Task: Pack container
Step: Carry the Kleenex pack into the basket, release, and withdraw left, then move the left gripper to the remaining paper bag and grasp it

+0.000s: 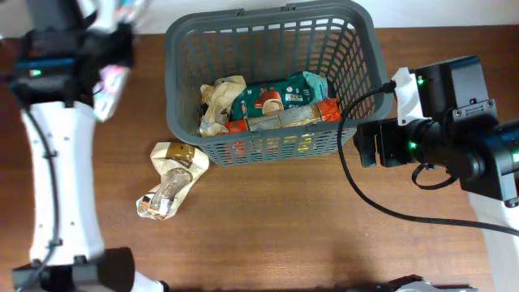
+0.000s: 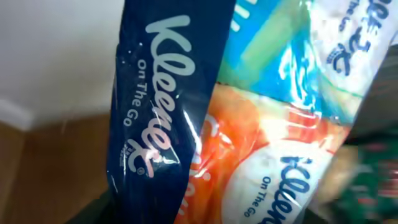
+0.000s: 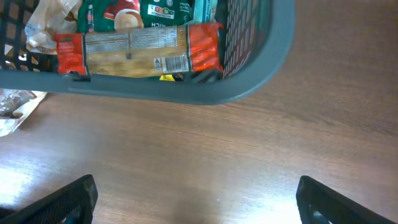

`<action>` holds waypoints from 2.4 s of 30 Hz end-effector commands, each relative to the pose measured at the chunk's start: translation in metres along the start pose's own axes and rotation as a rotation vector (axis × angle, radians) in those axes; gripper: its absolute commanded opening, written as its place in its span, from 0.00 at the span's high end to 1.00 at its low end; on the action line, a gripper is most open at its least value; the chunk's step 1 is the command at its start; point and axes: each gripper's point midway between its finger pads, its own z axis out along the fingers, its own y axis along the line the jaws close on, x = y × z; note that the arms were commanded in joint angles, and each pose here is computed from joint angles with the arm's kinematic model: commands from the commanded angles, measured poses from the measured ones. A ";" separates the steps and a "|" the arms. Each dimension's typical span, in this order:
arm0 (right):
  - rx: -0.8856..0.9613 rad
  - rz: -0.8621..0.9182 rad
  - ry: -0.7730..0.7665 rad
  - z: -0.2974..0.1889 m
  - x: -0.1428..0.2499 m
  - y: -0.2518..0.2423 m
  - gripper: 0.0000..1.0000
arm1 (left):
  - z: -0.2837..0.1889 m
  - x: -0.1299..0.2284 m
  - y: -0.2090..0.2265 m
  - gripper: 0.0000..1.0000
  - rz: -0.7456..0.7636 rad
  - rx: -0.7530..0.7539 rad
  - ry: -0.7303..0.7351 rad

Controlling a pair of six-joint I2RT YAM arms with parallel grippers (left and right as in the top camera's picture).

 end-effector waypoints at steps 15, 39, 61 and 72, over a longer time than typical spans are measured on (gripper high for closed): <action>0.009 0.001 -0.001 0.001 -0.001 -0.001 0.01 | 0.010 -0.048 -0.257 0.46 0.767 0.220 -0.203; 0.009 0.001 -0.001 0.001 -0.001 -0.001 0.01 | -0.022 -0.074 -0.231 0.03 0.660 0.057 -0.194; 0.009 0.001 -0.001 0.001 -0.001 -0.001 0.01 | -0.185 0.034 -0.060 0.01 0.014 0.015 0.110; 0.009 0.001 -0.001 0.001 -0.001 -0.001 0.01 | -0.154 0.110 -0.037 0.01 -0.232 0.020 0.321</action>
